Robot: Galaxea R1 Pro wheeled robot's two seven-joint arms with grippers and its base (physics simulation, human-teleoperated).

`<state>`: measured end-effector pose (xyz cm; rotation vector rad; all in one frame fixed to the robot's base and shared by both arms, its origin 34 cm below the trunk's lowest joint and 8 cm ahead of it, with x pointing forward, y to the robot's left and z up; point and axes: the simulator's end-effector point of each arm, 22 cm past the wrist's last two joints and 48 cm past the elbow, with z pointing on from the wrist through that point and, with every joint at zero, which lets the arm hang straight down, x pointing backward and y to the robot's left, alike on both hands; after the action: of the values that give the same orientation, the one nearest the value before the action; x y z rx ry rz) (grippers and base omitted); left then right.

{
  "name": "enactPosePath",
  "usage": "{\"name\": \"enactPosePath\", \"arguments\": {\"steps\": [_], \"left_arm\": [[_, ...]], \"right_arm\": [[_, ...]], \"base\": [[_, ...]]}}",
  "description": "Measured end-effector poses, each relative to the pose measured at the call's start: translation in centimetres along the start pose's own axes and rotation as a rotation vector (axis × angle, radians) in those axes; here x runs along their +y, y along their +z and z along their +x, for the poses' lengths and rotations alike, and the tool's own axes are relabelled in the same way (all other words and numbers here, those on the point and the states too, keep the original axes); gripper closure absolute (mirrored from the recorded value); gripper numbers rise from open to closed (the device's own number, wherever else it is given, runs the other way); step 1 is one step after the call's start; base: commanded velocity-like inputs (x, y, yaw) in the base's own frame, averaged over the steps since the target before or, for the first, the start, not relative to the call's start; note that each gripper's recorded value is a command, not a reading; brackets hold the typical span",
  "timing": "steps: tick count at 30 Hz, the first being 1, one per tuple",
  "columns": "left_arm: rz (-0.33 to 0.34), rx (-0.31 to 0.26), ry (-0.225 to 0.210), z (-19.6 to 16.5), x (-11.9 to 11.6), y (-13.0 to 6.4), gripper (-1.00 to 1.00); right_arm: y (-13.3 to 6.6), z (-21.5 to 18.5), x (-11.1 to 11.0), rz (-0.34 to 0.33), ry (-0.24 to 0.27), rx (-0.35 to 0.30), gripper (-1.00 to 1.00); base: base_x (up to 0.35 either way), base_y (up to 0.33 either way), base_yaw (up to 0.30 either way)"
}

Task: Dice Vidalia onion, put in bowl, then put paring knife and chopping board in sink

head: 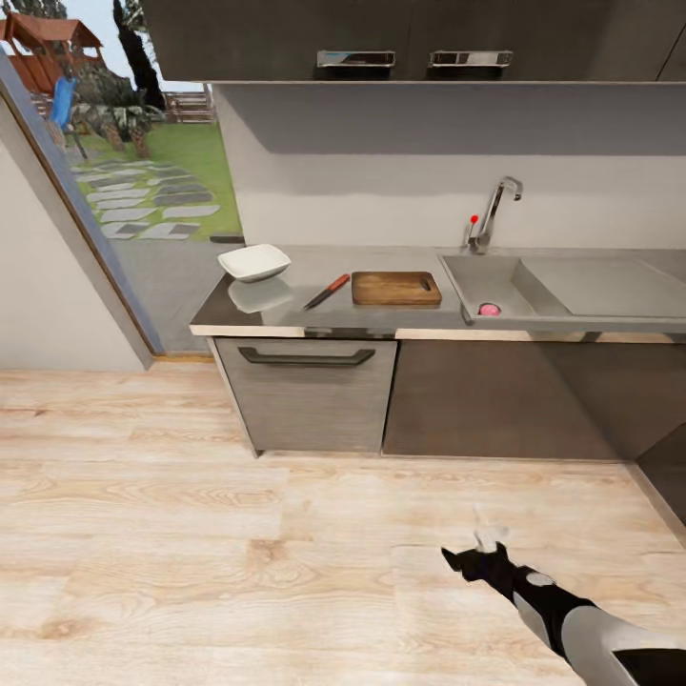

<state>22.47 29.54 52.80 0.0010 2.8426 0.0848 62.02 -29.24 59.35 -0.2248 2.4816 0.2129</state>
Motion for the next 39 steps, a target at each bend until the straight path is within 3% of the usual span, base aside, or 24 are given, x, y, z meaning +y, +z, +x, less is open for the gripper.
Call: {"name": "enactPosePath", "arguments": {"steps": [2, 5, 8, 10, 11, 14, 16, 18, 21, 33, 39], "left_arm": [[0.003, -0.018, -0.004, -0.9, -0.3, 0.2, -1.00], [0.019, -0.056, -0.019, -2.8, -1.9, 0.4, -1.00], [0.024, -0.074, -0.024, -3.6, -2.3, 0.5, -1.00], [0.026, -0.083, -0.027, -4.1, -2.5, 0.5, -1.00], [0.028, -0.086, -0.028, -4.2, -2.6, 0.6, -1.00], [0.028, -0.087, -0.028, -4.3, -2.6, 0.6, -1.00], [0.028, -0.087, -0.027, -4.3, -2.6, 0.6, -1.00], [0.027, -0.086, -0.026, -4.3, -2.5, 0.6, -1.00], [0.027, -0.086, -0.025, -4.2, -2.5, 0.6, -1.00], [0.028, -0.091, -0.023, -4.2, -2.5, 0.5, -1.00], [0.026, -0.090, -0.024, -4.2, -2.4, 0.5, -1.00]], "right_arm": [[-1.0, 3.6, 1.1, -0.012, -0.008, -0.007, -1.00], [-4.1, 12.8, 5.4, -0.046, -0.007, 0.014, -1.00], [-6.2, 17.2, 7.3, -0.030, 0.004, 0.022, -1.00], [-8.2, 20.3, 8.9, 0.009, 0.015, 0.011, -1.00], [-9.9, 22.2, 10.2, 0.089, 0.035, -0.014, -1.00], [-10.6, 22.6, 10.2, 0.212, 0.075, -0.031, -1.00], [-11.2, 22.4, 8.4, 0.335, 0.092, -0.043, -1.00], [-11.4, 21.8, 7.3, 0.394, 0.097, -0.062, -1.00], [-11.2, 20.2, 6.4, 0.431, 0.102, -0.102, -1.00], [-10.7, 19.0, 6.7, 0.414, 0.104, -0.133, -1.00], [-10.7, 19.0, 7.0, 0.412, 0.107, -0.133, -1.00]], "base": [[0.000, 0.000, 0.000], [0.000, 0.000, 0.000], [0.000, 0.000, 0.000], [0.000, 0.000, 0.000], [0.000, 0.000, 0.000], [0.000, 0.000, 0.000], [0.000, 0.000, 0.000], [0.000, 0.000, 0.000], [0.000, 0.000, 0.000], [0.000, -0.007, 0.000], [0.000, -0.219, 0.000]]}}
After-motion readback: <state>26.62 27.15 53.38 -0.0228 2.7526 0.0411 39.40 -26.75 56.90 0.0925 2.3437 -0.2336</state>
